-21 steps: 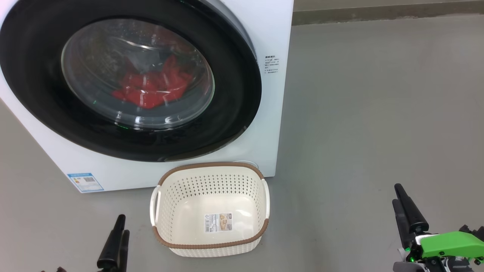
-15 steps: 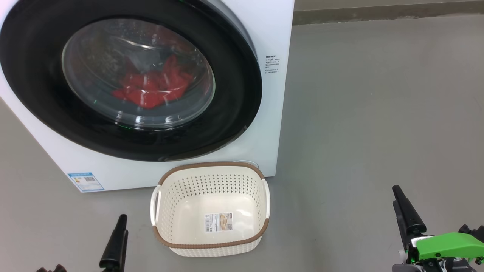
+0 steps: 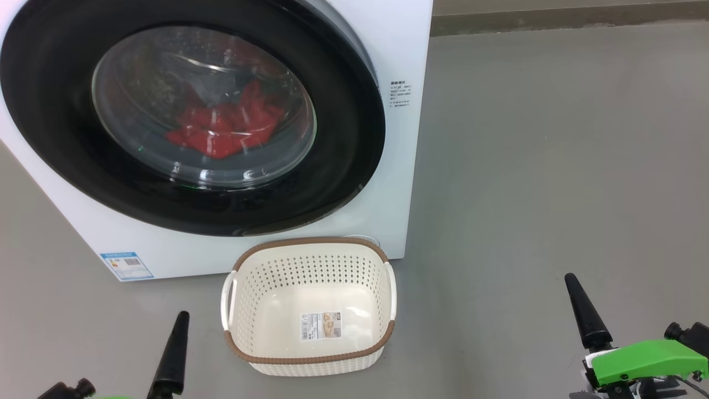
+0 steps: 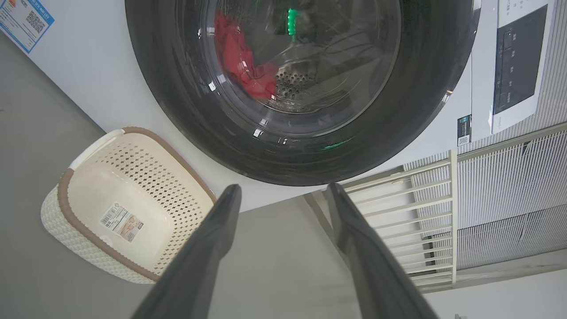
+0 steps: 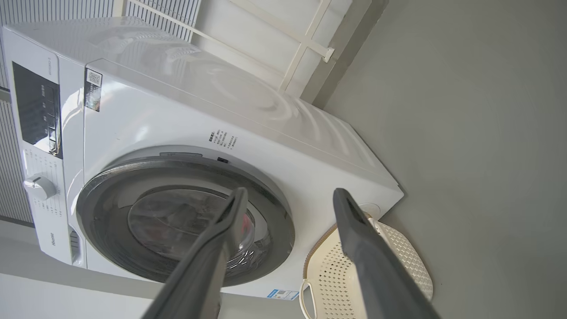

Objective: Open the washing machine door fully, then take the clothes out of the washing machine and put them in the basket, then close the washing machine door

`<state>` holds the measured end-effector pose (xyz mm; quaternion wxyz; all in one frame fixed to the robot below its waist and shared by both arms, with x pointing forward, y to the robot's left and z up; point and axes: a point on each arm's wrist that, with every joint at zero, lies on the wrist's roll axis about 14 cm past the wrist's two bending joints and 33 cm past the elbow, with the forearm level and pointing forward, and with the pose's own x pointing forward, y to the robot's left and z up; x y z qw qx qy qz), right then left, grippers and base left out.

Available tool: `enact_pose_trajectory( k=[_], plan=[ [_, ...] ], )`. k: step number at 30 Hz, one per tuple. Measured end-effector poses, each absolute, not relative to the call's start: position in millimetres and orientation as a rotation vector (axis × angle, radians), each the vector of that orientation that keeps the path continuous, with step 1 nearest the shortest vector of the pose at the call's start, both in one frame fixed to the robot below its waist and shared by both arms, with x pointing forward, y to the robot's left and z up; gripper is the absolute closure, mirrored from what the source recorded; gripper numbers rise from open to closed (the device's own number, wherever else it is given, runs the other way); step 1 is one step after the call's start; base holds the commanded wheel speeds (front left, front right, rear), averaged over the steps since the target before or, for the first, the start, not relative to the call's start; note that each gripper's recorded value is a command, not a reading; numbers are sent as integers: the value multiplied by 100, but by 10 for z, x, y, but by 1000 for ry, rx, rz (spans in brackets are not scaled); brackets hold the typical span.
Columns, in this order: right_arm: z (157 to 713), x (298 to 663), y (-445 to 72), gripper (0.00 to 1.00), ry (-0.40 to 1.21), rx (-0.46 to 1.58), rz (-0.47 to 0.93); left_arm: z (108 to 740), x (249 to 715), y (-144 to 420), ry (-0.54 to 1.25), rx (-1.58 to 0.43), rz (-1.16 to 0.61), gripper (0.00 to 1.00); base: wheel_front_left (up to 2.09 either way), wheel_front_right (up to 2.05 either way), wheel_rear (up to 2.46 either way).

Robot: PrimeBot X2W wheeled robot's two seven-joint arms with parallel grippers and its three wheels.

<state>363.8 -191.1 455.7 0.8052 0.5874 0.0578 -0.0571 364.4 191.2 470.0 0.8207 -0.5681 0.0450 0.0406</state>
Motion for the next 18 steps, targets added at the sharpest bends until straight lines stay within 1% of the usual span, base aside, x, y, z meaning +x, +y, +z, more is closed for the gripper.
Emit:
enact_pose_trajectory(
  k=[14,16,18],
  plan=[
    [4501,3586,-1892,0,140,1092,-119,4731,3607,1927,83,-1018,79,0,0,0,0],
    [4498,3585,-1856,0,145,969,-100,4731,3572,1935,75,-878,76,0,0,0,0],
    [4500,3580,-1860,0,142,947,-99,4745,3577,1931,71,-851,71,0,0,0,0]
  ],
)
